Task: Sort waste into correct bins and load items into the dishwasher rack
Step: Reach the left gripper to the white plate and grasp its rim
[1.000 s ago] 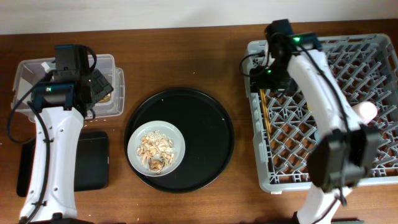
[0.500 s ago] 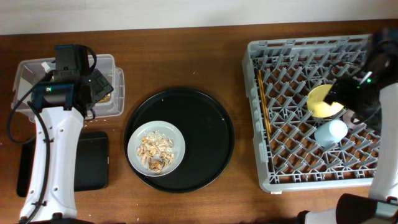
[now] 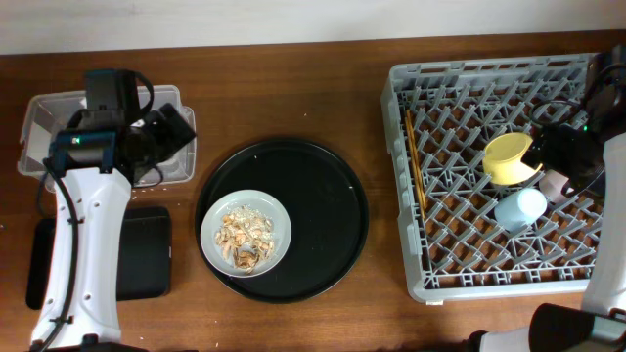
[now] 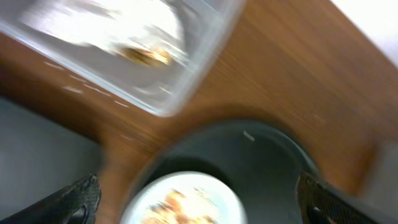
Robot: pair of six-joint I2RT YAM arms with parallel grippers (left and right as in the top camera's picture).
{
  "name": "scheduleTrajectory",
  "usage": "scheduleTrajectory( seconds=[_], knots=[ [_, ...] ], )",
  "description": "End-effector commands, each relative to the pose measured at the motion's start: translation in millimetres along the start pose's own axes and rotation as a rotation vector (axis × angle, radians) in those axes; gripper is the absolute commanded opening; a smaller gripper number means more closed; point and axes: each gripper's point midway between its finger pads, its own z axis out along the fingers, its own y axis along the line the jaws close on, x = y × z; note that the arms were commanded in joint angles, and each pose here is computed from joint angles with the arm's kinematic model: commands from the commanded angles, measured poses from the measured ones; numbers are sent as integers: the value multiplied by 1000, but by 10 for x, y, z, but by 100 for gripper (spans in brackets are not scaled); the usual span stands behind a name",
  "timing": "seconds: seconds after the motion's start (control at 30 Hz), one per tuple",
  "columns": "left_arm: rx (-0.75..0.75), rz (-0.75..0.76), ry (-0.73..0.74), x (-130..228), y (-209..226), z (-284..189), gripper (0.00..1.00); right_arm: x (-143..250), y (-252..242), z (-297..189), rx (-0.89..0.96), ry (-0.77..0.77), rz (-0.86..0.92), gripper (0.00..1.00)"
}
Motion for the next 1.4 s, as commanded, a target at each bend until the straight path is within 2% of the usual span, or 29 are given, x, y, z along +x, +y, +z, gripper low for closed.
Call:
scheduleTrajectory(
  seconds=[0.0,0.1,0.17,0.23,0.3,0.37,0.4,0.43,0.47,0.53,0.57,0.6,0.7,0.87,1.07,1.27,1.37],
  knots=[
    [271,-7,321,646,-465,-111,99,-5,-69,-37,14,-20,17,99],
    [226,264,414,1286,-629,-18,99,-5,-69,-37,14,-20,17,99],
    [178,438,415,1757,-783,104,99,-5,-69,-37,14,-20,17,99],
    [208,520,425,2003,-933,68,99,-5,-69,-37,14,-20,17,99],
    [247,574,390,2088,-1103,45,99,-5,-69,-37,14,-20,17,99],
    [191,627,338,2129,-1082,94,99,-6,-70,-37,14,-20,17,99],
    [135,631,324,2188,-1025,160,99,-5,-69,-37,14,-20,17,99],
    [37,604,324,2311,-926,298,90,-5,-69,-37,14,-20,17,99],
    [-27,611,313,2367,-878,418,89,-5,-69,-37,14,-20,17,99],
    [-165,615,297,2411,-735,715,72,-6,-70,-37,14,-20,17,99],
    [-211,563,320,2483,-674,837,64,-6,-70,-37,14,-20,17,99],
    [-231,531,336,2539,-649,905,63,-6,-70,-37,14,-20,17,99],
    [-226,505,358,2641,-692,1097,62,-6,-70,-37,14,-20,17,99],
    [-279,472,379,2768,-614,1368,53,-6,-70,-37,14,-20,17,99],
    [-291,476,381,2776,-583,1381,36,-5,-69,-37,14,-20,17,99],
    [-327,485,389,2771,-496,1349,1,-5,-69,-37,14,-20,17,99],
    [-341,490,388,2683,-576,1230,1,-6,-70,-37,14,-20,17,99]
  ],
)
